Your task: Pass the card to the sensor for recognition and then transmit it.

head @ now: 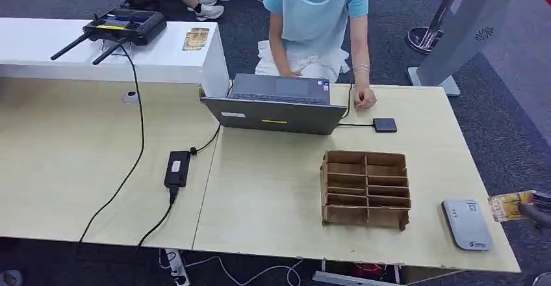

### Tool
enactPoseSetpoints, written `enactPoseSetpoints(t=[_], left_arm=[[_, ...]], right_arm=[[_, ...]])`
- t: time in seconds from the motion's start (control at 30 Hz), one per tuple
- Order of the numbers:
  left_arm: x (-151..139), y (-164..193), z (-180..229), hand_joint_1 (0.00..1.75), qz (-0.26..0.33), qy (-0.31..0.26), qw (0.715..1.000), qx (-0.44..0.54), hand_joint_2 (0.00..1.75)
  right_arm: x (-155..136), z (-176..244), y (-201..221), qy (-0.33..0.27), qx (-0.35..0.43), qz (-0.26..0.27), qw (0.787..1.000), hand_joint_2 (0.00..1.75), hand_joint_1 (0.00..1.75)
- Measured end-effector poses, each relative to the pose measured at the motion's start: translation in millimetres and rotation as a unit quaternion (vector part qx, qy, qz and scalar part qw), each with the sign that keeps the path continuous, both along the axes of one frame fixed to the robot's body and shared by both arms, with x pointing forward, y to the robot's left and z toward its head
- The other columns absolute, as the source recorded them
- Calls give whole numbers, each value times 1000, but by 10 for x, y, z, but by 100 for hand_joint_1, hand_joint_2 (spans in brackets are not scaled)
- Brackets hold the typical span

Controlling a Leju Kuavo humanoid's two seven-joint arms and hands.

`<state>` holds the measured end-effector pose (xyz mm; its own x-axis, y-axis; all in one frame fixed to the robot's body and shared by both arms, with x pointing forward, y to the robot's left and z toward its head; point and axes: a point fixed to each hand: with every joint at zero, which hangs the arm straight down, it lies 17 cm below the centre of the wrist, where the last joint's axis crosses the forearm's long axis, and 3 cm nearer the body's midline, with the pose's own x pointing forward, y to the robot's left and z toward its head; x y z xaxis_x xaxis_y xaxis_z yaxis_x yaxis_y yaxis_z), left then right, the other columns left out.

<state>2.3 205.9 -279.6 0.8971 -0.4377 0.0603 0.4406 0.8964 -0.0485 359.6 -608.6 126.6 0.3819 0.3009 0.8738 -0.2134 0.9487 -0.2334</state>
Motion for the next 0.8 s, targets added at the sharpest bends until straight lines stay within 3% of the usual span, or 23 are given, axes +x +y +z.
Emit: enactPoseSetpoints(t=[0.57, 0.8], left_arm=[[7, 51, -4, 0, -10, 0, 1000, 1, 0], [4, 56, -5, 0, -11, 0, 1000, 2, 0]], right_arm=[[-94, -938, -70, 62, -37, -46, 996, 175, 175], [-89, -1069, -4, 67, -26, -53, 996, 175, 175]])
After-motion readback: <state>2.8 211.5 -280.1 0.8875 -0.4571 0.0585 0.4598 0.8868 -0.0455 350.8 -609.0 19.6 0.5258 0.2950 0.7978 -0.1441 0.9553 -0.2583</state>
